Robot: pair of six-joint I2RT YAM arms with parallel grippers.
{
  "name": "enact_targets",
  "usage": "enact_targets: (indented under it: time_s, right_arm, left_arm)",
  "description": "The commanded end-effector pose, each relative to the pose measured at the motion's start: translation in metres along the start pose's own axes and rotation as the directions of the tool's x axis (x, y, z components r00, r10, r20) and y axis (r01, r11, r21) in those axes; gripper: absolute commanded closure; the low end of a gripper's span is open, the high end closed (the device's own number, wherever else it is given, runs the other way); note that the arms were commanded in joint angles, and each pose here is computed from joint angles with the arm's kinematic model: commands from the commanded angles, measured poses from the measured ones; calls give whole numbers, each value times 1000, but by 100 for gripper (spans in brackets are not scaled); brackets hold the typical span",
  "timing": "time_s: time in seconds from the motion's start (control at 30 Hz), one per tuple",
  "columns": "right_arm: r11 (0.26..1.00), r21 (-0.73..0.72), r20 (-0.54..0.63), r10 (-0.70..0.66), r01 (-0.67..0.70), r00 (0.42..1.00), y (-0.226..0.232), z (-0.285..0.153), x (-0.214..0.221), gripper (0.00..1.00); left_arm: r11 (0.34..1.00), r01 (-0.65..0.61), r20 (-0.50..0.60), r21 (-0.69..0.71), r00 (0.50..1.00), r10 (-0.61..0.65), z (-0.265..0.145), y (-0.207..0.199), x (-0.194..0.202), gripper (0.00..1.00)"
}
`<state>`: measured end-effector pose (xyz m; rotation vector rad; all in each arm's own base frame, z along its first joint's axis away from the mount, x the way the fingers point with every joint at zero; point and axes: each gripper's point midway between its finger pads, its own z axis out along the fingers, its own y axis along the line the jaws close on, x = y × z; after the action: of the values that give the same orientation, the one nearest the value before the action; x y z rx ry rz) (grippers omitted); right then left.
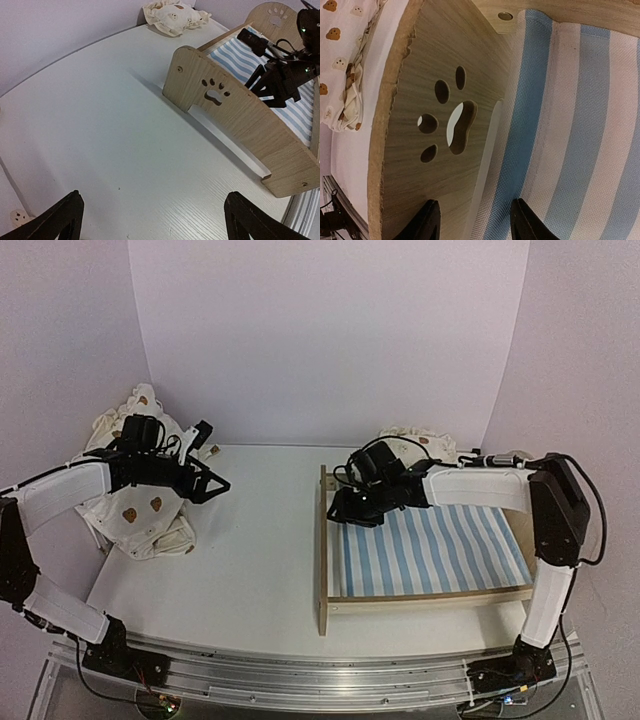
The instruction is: Set up the pet bed
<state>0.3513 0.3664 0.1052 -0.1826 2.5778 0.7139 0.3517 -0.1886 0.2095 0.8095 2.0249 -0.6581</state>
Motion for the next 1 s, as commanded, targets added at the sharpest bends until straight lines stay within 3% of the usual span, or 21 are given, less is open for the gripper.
enact_targets:
  time_s: [0.0, 0.13, 0.27, 0.4, 0.7, 0.87, 0.97]
  right_arm:
    - [996, -94, -75, -10, 3, 997, 47, 27, 19, 53]
    - [986, -165, -83, -18, 4, 996, 91, 47, 16, 54]
    - [988, -145, -16, 46, -48, 999, 111, 56, 5, 53]
    - [987, -136, 87, 95, -83, 992, 123, 63, -17, 53]
    - [959, -204, 149, 230, -197, 962, 155, 103, -43, 54]
    - [971, -219, 217, 141, -93, 966, 169, 87, -61, 53]
    - [981, -189, 289, 21, 36, 957, 172, 54, -74, 46]
  left_arm:
    - [995, 25, -84, 97, 996, -17, -13, -21, 6, 1]
    - [986, 155, -84, 60, 985, -150, -8, -15, 10, 9]
    - [973, 227, -62, -38, 971, -229, -7, 2, 6, 10]
    - [979, 196, -35, -52, 980, -198, -9, 7, -8, 10]
    - [979, 196, -8, -65, 980, -196, -8, 11, -18, 12]
    - [982, 143, 19, -121, 990, -141, -19, 19, -39, 13]
    - [978, 21, 25, -209, 1000, -16, -34, 32, -65, 12]
